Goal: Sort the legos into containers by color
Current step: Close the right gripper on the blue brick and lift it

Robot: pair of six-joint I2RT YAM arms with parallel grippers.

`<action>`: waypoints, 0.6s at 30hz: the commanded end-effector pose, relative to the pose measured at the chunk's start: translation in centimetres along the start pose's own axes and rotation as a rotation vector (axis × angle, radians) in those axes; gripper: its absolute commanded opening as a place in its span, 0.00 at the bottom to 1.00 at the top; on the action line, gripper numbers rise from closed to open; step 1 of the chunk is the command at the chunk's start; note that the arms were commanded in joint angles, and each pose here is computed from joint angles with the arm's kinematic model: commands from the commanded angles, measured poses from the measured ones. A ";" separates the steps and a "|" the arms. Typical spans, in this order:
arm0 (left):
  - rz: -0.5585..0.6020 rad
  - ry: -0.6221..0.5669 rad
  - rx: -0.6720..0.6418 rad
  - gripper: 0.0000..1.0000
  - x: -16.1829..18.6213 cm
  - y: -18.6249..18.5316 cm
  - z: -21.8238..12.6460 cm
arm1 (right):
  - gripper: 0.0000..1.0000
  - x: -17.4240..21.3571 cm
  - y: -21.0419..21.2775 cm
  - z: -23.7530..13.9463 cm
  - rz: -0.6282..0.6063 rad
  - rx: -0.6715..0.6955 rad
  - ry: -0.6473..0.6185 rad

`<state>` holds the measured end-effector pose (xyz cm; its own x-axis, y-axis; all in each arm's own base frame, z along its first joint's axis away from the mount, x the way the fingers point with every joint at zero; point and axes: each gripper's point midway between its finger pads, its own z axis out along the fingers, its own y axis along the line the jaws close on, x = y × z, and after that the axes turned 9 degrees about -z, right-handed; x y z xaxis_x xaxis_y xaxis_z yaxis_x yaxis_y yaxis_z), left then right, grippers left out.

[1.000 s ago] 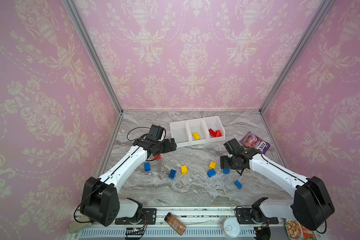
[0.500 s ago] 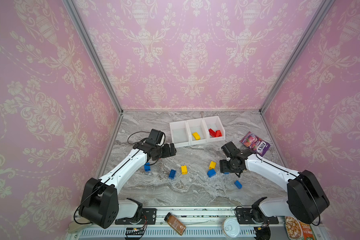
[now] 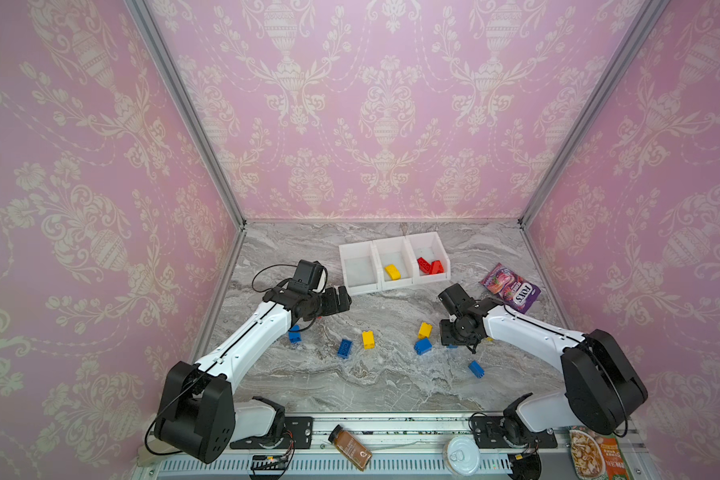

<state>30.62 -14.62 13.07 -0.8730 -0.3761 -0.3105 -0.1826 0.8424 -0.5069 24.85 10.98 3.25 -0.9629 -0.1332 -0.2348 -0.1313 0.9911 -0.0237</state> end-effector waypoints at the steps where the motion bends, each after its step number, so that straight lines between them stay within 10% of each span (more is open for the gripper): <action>1: 0.000 0.017 0.025 0.99 0.0 -0.1 0.3 | 0.48 -0.2 0.1 0.0 -0.018 0.010 -0.001; 18: -0.046 0.060 0.055 0.99 1.5 0.5 1.7 | 0.29 -1.9 1.0 -3.7 -0.028 -0.036 -0.071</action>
<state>30.26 -15.44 11.06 -0.8908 -0.3754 -0.2559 -0.1874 0.8166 -0.5459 25.02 11.22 4.53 -0.9583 -0.1371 -0.2508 -0.1373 0.9904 -0.0170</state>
